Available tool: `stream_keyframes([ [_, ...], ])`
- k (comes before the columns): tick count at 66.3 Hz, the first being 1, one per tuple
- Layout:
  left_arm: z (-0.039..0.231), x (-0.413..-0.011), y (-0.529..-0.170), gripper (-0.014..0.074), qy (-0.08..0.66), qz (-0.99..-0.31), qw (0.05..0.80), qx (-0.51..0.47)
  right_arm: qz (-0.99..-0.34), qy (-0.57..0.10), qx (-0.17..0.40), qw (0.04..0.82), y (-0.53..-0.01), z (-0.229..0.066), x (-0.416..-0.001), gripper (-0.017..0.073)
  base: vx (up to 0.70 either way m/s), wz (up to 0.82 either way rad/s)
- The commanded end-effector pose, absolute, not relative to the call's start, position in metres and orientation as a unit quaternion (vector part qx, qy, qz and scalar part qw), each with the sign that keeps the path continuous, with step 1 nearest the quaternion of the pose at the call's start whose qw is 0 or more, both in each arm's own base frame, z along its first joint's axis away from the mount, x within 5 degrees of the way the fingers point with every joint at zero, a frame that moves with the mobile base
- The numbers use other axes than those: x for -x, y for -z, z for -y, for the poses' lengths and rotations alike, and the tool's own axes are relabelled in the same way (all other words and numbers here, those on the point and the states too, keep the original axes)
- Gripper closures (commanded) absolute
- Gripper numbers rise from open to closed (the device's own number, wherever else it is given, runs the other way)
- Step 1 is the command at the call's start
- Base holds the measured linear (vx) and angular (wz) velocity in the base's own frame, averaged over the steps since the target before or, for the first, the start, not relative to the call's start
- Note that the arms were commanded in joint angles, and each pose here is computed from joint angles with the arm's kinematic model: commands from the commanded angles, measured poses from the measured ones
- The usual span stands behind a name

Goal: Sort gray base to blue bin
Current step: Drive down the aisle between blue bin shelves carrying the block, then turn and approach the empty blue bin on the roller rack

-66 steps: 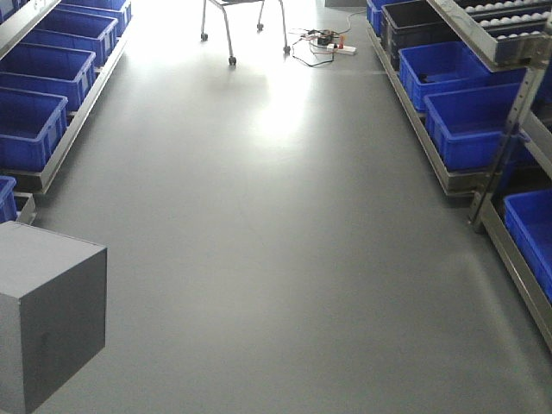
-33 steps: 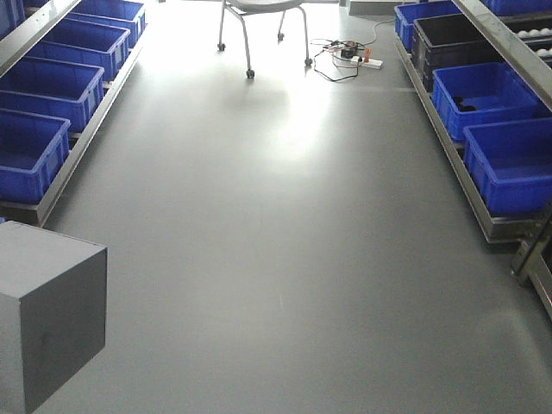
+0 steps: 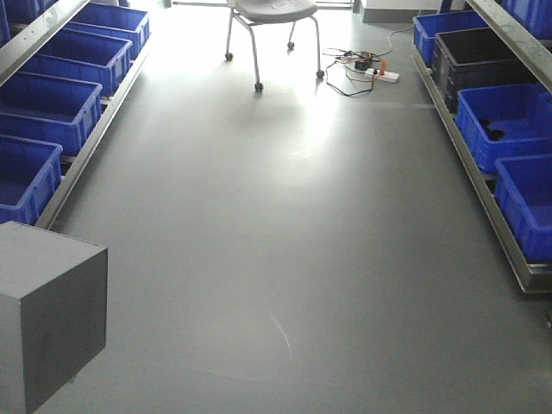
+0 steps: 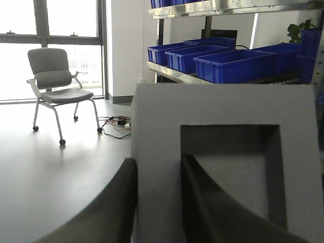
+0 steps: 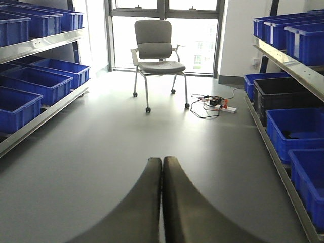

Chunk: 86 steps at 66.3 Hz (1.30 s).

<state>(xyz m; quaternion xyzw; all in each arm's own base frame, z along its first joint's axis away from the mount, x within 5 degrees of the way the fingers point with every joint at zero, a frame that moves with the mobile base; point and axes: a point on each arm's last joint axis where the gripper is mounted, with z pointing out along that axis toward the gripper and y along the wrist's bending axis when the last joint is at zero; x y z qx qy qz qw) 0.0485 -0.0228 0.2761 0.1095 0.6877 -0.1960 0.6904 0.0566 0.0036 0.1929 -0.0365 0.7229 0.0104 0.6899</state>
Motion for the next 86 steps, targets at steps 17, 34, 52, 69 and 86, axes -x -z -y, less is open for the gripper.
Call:
stream_keyframes([
  [17, 0.0220, -0.0467, -0.2951, 0.0599, 0.215, -0.641, 0.731, -0.098, -0.696, -0.004, 0.040, 0.717, -0.1959, -0.0035, -0.0564, 0.0568, 0.37, 0.33],
  [34, 0.0220, -0.0467, -0.2951, 0.0599, 0.215, -0.641, 0.731, -0.098, -0.696, -0.004, 0.040, 0.717, -0.1959, -0.0035, -0.0564, 0.0568, 0.30, 0.73],
  [52, 0.0220, -0.0467, -0.2951, 0.0599, 0.215, -0.641, 0.731, -0.098, -0.696, -0.004, 0.040, 0.717, -0.1959, -0.0035, -0.0564, 0.0568, 0.24, 0.79],
  [69, 0.0220, -0.0467, -0.2951, 0.0599, 0.215, -0.641, 0.731, -0.098, -0.696, -0.004, 0.040, 0.717, -0.1959, -0.0035, -0.0564, 0.0568, 0.22, 0.73],
  [86, 0.0220, -0.0467, -0.2951, 0.0599, 0.215, -0.641, 0.731, -0.098, -0.696, -0.004, 0.040, 0.717, -0.1959, -0.0035, -0.0564, 0.0568, 0.20, 0.74],
])
